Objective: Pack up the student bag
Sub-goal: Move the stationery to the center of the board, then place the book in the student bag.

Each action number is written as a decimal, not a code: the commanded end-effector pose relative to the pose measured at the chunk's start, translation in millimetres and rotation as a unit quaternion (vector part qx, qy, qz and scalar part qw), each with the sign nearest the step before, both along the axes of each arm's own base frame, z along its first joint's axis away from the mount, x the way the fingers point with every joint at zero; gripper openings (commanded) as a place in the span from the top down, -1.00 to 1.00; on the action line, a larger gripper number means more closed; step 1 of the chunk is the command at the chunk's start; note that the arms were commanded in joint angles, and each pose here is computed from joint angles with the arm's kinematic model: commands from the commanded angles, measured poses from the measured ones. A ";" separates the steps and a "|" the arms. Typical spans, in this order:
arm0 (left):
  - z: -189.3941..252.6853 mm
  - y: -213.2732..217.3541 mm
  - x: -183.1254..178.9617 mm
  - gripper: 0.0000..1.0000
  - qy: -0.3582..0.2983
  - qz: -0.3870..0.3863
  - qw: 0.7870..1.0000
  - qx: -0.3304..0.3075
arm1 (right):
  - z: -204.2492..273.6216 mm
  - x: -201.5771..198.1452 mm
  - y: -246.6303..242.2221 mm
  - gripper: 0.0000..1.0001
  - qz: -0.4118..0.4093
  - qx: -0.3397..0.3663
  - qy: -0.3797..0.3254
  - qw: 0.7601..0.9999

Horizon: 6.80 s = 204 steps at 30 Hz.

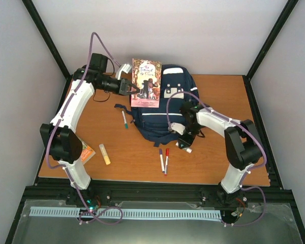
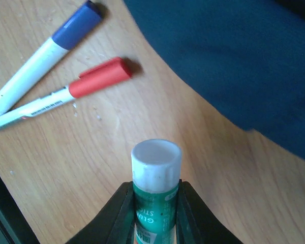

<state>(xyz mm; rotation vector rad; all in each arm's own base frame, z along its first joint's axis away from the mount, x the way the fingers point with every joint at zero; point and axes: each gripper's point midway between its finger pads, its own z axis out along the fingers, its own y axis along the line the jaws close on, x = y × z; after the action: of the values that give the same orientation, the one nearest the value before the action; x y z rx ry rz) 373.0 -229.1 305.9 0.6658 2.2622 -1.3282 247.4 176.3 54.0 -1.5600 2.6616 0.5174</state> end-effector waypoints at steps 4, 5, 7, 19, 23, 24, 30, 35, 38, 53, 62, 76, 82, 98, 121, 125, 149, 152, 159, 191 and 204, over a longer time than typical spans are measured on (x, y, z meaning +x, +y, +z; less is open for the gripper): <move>17.7 10.5 -7.8 0.98 -0.055 0.011 0.998 0.024 | -13.0 -9.7 23.6 0.74 0.049 -0.002 0.026 0.998; 18.2 11.1 -7.5 0.98 -0.056 0.014 0.998 0.026 | -14.4 -10.6 24.7 0.74 0.048 0.000 0.032 0.998; 19.2 11.5 -5.8 0.99 -0.059 0.016 0.998 0.029 | -17.8 -11.3 28.0 0.73 0.044 0.004 0.037 0.998; 26.2 7.1 -0.7 0.98 -0.053 0.014 0.998 0.010 | -33.5 -5.9 38.0 0.52 0.023 -0.004 0.043 0.999; 27.6 6.8 -1.1 0.98 -0.054 0.012 0.998 0.008 | -16.5 -9.6 39.4 0.08 0.024 0.003 0.049 0.999; 28.9 6.9 -1.7 0.98 -0.056 0.010 0.998 0.008 | -5.5 -10.5 38.3 0.05 0.026 0.004 0.048 0.998; 49.9 -0.9 -8.7 0.98 -0.056 -0.012 0.998 -0.039 | 103.1 20.1 25.0 -0.20 -0.018 0.120 -0.039 0.992; 62.0 -6.4 -2.9 0.99 -0.068 -0.025 0.995 -0.064 | 230.0 82.1 26.2 -0.69 -0.119 0.340 -0.087 0.929; 80.4 -14.2 -10.3 0.99 -0.062 -0.069 0.989 -0.118 | 284.1 92.3 41.2 -0.92 -0.082 0.423 -0.102 0.897; 95.8 -17.3 -37.4 0.98 -0.010 -0.149 0.967 -0.207 | 327.1 115.7 97.2 -1.00 -0.073 0.528 0.043 0.845; 78.6 -18.2 -23.9 0.99 -0.001 -0.113 0.978 -0.174 | 360.3 90.8 104.7 -0.96 -0.058 0.549 0.107 0.827; 68.5 -18.4 -13.5 0.99 -0.004 -0.093 0.984 -0.153 | 370.5 69.4 95.6 -0.92 -0.049 0.554 0.114 0.823; 71.1 -18.0 -14.1 0.98 -0.010 -0.094 0.984 -0.154 | 362.4 90.9 101.2 -0.68 -0.090 0.540 0.098 0.831; 63.8 -15.4 -11.6 0.30 -0.038 -0.084 0.989 -0.118 | 348.4 126.8 94.1 0.94 -0.134 0.525 0.031 0.840; -76.9 -83.9 -54.1 -0.04 -0.267 -0.258 0.905 0.210 | 216.8 75.9 -142.1 0.94 -0.374 0.260 -0.169 0.874; -112.5 -108.0 -53.8 0.00 -0.253 -0.252 0.897 0.259 | 184.2 63.4 -160.4 0.94 -0.430 0.220 -0.153 0.862; -236.2 -189.4 -17.4 0.13 -0.295 -0.212 0.838 0.406 | 149.7 54.9 -167.1 0.94 -0.468 0.225 -0.116 0.846; -244.8 -186.7 -10.4 0.23 -0.301 -0.198 0.832 0.422 | 146.2 52.9 -166.0 0.94 -0.473 0.227 -0.110 0.844; -253.3 -187.0 -8.3 0.33 -0.331 -0.214 0.809 0.436 | 144.0 50.3 -164.7 0.94 -0.472 0.226 -0.104 0.846; -63.9 -162.8 35.5 0.98 -0.385 -0.070 0.855 0.340 | 125.6 44.1 -100.9 0.94 -0.481 0.394 0.147 0.769; -14.7 -148.6 47.0 0.99 -0.408 -0.022 0.850 0.331 | 117.9 62.0 -26.7 0.94 -0.385 0.438 0.274 0.765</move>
<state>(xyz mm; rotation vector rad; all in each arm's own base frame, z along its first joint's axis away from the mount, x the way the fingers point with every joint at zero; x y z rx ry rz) 408.3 -391.3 221.6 1.3804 1.9838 -0.1241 291.8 140.2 162.3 0.0241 2.4383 1.7994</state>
